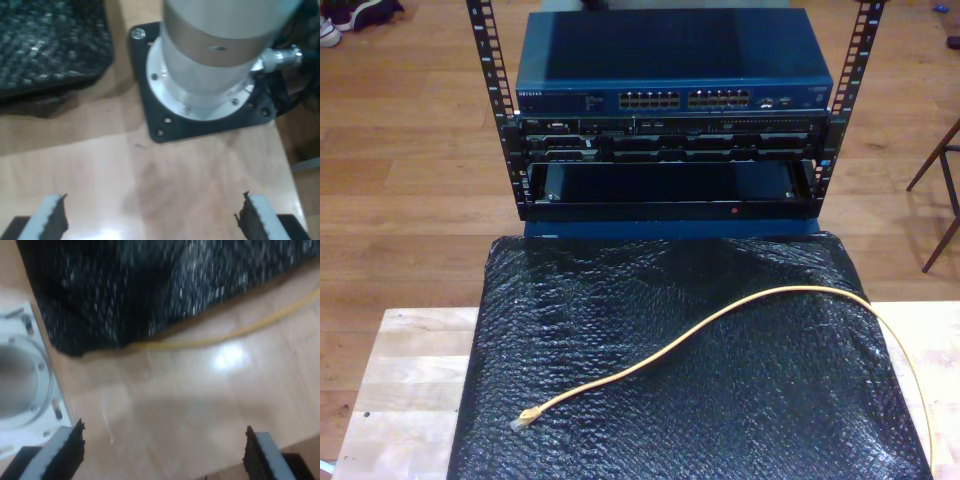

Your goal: Grab the cable and plug it in

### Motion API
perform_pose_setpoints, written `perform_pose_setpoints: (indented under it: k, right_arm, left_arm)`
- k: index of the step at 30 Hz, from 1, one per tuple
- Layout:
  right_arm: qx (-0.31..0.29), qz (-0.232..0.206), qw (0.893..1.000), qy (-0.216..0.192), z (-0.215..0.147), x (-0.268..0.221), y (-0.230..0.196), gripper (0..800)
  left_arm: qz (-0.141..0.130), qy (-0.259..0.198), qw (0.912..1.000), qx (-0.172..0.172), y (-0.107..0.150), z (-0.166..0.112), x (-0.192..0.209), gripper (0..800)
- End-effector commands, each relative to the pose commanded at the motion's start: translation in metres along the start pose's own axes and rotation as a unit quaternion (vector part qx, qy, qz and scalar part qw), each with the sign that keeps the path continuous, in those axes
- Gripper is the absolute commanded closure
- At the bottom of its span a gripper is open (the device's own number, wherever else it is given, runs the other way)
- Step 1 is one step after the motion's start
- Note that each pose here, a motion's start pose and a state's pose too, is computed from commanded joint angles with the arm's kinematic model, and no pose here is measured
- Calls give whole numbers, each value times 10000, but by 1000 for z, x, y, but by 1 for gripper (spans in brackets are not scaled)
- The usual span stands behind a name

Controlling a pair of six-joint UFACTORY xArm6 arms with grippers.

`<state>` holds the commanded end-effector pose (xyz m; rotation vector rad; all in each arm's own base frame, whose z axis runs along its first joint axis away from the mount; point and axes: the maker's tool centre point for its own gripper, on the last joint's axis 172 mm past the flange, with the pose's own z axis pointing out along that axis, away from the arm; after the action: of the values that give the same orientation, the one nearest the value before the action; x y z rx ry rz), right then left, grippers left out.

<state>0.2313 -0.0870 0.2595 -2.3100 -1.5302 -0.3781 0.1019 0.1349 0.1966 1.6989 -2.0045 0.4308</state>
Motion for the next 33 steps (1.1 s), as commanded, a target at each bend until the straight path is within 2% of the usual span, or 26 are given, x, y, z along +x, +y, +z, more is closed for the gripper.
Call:
perform_pose_setpoints:
  k: [7, 12, 16, 21, 28, 33]
  right_arm:
    - [14, -179, 9995, 274, 5, 47, 8, 11]
    - [107, -521, 9975, 463, 13, 84, 7, 11]
    - [48, -897, 9949, 462, 19, 110, 13, 10]
    - [-160, -1050, 9938, 339, 27, 138, 25, 11]
    - [-204, -1587, 9866, 319, 43, 175, 26, 10]
    - [-174, -1670, 9852, 342, 53, 195, 22, 10]
  left_arm:
    - [-78, -40, 9994, -321, -18, 3, 10, 0]
    - [-14, 40, 9998, -199, -32, 5, 17, 0]
    - [15, 111, 9999, -64, -41, 5, 21, 0]
    - [128, 125, 9998, -105, -51, 8, 27, 0]
    - [25, 101, 9995, -294, -61, 13, 36, 0]
    - [-69, 107, 9992, -378, -65, 17, 40, 0]
